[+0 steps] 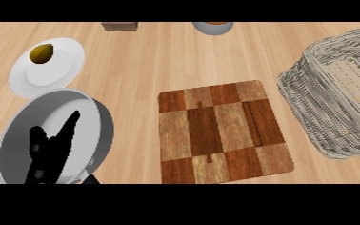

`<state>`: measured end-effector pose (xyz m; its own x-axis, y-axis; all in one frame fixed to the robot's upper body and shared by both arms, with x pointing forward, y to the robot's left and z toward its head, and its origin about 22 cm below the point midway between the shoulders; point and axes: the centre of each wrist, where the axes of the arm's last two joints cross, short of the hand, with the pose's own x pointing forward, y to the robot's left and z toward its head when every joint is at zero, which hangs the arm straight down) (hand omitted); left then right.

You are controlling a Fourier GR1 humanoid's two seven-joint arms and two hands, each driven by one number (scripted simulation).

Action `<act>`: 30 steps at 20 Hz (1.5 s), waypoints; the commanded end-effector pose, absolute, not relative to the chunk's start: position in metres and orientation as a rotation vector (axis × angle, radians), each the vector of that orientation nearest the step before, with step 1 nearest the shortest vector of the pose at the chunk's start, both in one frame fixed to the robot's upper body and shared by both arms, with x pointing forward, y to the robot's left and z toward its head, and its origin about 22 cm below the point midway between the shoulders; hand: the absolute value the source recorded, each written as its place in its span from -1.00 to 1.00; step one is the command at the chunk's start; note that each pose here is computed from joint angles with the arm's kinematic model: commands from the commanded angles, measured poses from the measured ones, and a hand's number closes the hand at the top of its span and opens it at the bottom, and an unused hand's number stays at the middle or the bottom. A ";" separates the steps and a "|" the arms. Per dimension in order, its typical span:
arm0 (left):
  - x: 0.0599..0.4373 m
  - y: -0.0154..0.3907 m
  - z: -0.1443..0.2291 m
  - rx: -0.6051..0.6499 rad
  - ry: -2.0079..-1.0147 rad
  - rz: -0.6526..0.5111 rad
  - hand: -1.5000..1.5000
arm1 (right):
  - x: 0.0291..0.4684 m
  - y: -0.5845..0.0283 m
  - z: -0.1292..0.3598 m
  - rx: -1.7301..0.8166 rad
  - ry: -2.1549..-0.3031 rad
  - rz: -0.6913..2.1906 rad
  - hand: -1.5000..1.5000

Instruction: Pick the tomato from the cutting board and place it in the basket

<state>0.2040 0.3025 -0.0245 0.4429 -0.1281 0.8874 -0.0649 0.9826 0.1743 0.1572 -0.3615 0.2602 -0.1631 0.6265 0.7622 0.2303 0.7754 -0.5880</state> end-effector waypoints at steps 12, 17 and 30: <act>0.197 0.294 -0.039 0.135 -1.020 -0.048 0.00 | 0.240 -0.430 0.258 -0.680 -1.651 0.355 1.00; 0.201 0.288 -0.045 0.152 -1.024 -0.048 0.00 | 0.248 -0.478 0.220 -0.505 -1.639 0.228 1.00; 0.199 0.290 -0.046 0.131 -1.025 -0.059 0.00 | 0.268 -0.508 0.173 -0.818 -1.504 0.358 1.00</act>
